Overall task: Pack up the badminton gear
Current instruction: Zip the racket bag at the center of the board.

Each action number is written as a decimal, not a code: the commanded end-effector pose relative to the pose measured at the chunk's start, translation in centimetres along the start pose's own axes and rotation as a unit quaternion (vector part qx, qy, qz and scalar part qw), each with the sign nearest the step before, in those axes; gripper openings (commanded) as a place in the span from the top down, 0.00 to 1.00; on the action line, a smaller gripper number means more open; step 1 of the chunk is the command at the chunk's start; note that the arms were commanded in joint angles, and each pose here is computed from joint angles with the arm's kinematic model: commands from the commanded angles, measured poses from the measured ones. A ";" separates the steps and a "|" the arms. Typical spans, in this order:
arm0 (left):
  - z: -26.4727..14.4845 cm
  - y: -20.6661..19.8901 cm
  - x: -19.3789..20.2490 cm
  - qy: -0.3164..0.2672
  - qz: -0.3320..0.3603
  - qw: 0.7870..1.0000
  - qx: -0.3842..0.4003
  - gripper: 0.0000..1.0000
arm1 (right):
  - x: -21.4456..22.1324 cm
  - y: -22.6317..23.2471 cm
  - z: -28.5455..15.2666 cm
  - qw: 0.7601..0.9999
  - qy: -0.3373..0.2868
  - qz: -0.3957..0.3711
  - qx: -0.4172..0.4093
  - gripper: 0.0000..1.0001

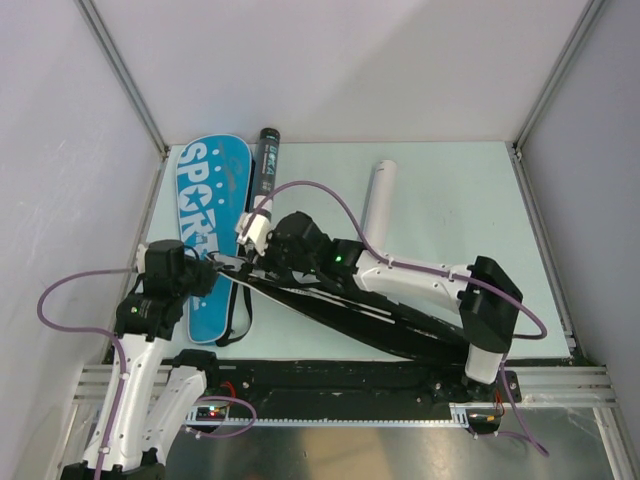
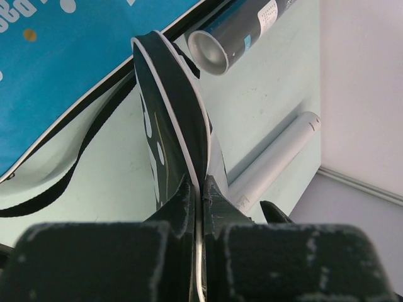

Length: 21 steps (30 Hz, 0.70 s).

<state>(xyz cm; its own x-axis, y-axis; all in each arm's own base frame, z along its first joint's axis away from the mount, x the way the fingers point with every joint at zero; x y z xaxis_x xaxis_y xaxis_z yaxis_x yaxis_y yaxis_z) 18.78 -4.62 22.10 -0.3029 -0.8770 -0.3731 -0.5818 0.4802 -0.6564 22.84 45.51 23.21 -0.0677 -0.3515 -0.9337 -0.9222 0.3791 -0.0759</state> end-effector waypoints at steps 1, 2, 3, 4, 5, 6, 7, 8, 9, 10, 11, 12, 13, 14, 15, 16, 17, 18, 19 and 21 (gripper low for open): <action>-0.4 -0.6 -0.1 -0.002 -0.010 1.000 0.013 1.00 | -0.8 1.1 -2.1 0.994 0.049 0.096 -0.016 0.51; -0.3 -0.6 -0.1 0.000 -0.011 1.000 0.012 1.00 | -1.0 1.3 -2.8 0.991 0.055 0.124 -0.017 0.48; -0.2 -0.6 0.0 0.001 -0.013 1.000 0.010 1.00 | -1.2 1.3 -3.6 0.985 0.061 0.159 -0.015 0.47; -0.2 -0.5 0.0 0.002 -0.014 1.000 0.009 1.00 | -1.6 1.3 -4.4 0.980 0.063 0.187 -0.012 0.46; -0.1 -0.6 0.0 0.003 -0.015 1.000 0.008 1.00 | -2.0 1.1 -5.3 0.973 0.063 0.222 -0.004 0.46; -0.1 -0.6 0.0 0.003 -0.015 1.000 0.008 1.00 | -2.3 0.9 -6.0 0.966 0.063 0.250 0.003 0.45; -0.1 -0.6 0.0 0.003 -0.014 1.000 0.007 1.00 | -2.5 0.6 -6.8 0.957 0.063 0.282 0.010 0.45; -0.1 -0.6 -0.1 0.001 -0.015 1.000 0.008 1.00 | -2.8 0.6 -7.4 0.951 0.061 0.304 0.009 0.46; -0.2 -0.6 -0.1 0.000 -0.015 1.000 0.008 1.00 | -3.1 0.5 -8.0 0.944 0.056 0.326 0.008 0.46; -0.2 -0.6 -0.1 -0.001 -0.015 1.000 0.008 1.00 | -3.1 0.7 -8.3 0.938 0.054 0.342 0.003 0.46; -0.2 -0.6 -0.1 -0.001 -0.016 1.000 0.009 1.00 | -3.5 0.9 -8.7 0.934 0.046 0.354 -0.003 0.46; -0.2 -0.7 -0.2 -0.001 -0.016 1.000 0.010 1.00 | -3.5 1.2 -8.9 0.931 0.043 0.363 -0.012 0.47; -0.2 -0.7 -0.1 -0.001 -0.017 1.000 0.010 1.00 | -3.9 1.5 -9.1 0.926 0.035 0.374 -0.021 0.47; -0.2 -0.7 -0.1 0.000 -0.017 1.000 0.010 1.00 | -4.0 1.8 -9.2 0.923 0.031 0.382 -0.033 0.48; -0.2 -0.7 -0.1 0.000 -0.018 1.000 0.010 1.00 | -4.3 2.2 -9.2 0.920 0.021 0.390 -0.046 0.48; -0.3 -0.7 -0.1 0.001 -0.018 1.000 0.011 1.00 | -4.4 2.6 -9.2 0.917 0.019 0.394 -0.062 0.49; -0.3 -0.7 -0.1 0.001 -0.019 1.000 0.011 1.00 | -4.5 3.0 -9.1 0.914 0.014 0.399 -0.075 0.49; -0.3 -0.7 -0.1 0.002 -0.019 1.000 0.011 1.00 | -4.6 3.3 -9.0 0.911 0.013 0.402 -0.085 0.50; -0.3 -0.8 -0.1 0.002 -0.019 1.000 0.012 1.00 | -4.5 3.4 -8.7 0.910 0.014 0.405 -0.090 0.51; -0.4 -0.8 -0.1 0.002 -0.019 1.000 0.014 1.00 | -4.3 3.7 -8.2 0.908 0.017 0.407 -0.100 0.53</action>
<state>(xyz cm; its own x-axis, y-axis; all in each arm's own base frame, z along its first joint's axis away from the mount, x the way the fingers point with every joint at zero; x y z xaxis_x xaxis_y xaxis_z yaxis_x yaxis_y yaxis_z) 18.62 -4.68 21.89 -0.3016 -0.8842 -0.3566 -0.5969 0.4668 -0.6525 17.69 40.04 29.45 -0.7216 -0.0607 -0.6896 -0.6356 0.4528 0.6253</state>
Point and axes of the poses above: each gripper's point midway between its finger pads, its own z axis out along the fingers, its own y axis along the line the jaws close on, x = y × z, the point moved 4 cm from there along -z, back along the fingers, and after that the axes turned 9 degrees about z, right-handed, at the moved point
